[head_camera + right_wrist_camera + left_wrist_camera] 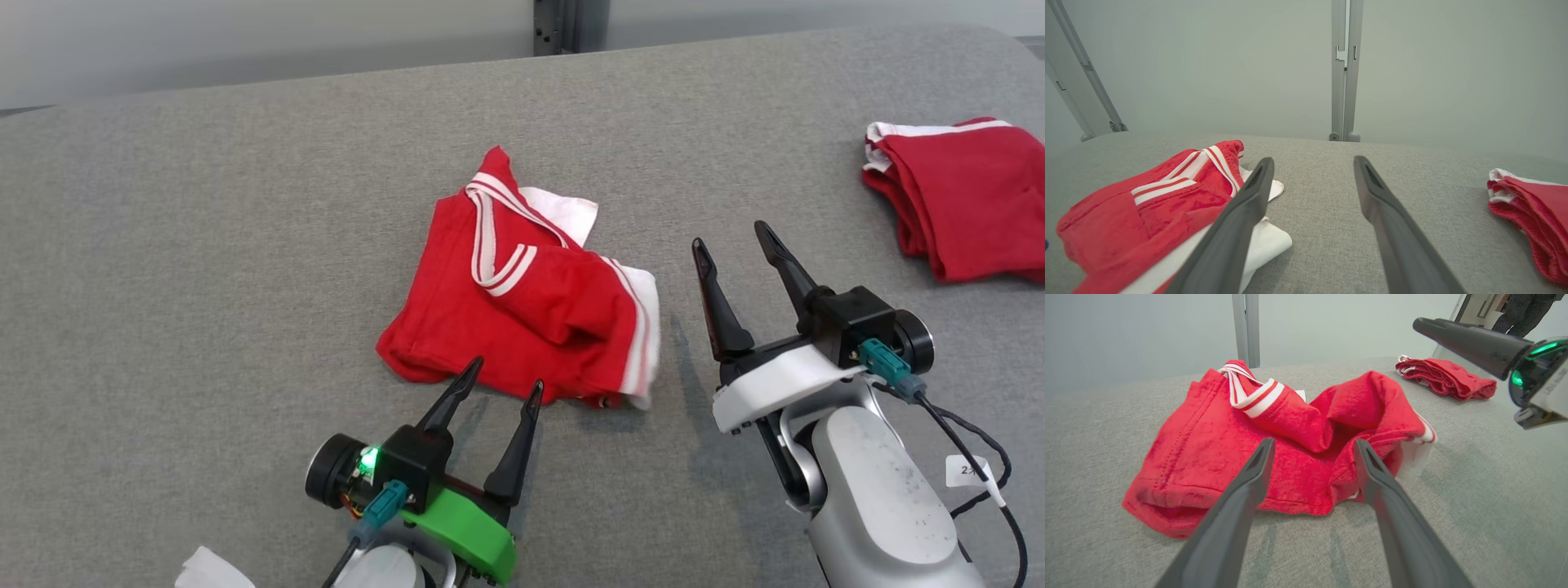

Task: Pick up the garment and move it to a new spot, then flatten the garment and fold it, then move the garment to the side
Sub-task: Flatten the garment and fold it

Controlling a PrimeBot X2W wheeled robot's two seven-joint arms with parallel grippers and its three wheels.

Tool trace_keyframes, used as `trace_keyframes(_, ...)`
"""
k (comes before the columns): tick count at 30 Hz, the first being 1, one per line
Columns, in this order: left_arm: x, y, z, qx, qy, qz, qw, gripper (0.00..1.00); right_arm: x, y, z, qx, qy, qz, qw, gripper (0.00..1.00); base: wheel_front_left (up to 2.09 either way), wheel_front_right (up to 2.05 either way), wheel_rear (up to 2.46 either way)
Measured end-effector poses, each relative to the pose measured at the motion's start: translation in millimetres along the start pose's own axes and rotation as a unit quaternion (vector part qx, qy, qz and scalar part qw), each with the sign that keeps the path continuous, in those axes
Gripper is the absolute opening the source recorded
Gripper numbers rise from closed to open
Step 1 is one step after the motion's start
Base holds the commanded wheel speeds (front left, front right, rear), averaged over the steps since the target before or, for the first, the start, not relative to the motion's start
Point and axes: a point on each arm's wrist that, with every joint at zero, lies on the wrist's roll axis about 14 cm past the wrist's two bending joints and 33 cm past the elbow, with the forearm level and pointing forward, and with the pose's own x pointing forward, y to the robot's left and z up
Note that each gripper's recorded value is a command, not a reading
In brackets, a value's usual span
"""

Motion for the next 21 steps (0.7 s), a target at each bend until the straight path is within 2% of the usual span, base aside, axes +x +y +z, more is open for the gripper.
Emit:
trace_keyframes(6,-22,18,14,-0.010,-0.027,0.049,0.998,1.00,17,21,-1,0.005,0.003,0.031,1.000,1.00,0.00,0.00,0.00)
trace_keyframes(13,-41,42,26,-0.013,-0.047,0.103,0.994,1.00,14,34,-45,0.001,0.100,0.049,0.994,1.00,0.00,0.00,0.00)
trace_keyframes(21,-58,69,33,-0.020,-0.064,0.160,0.985,1.00,14,32,-95,-0.024,0.211,0.058,0.976,1.00,0.00,0.00,0.00)
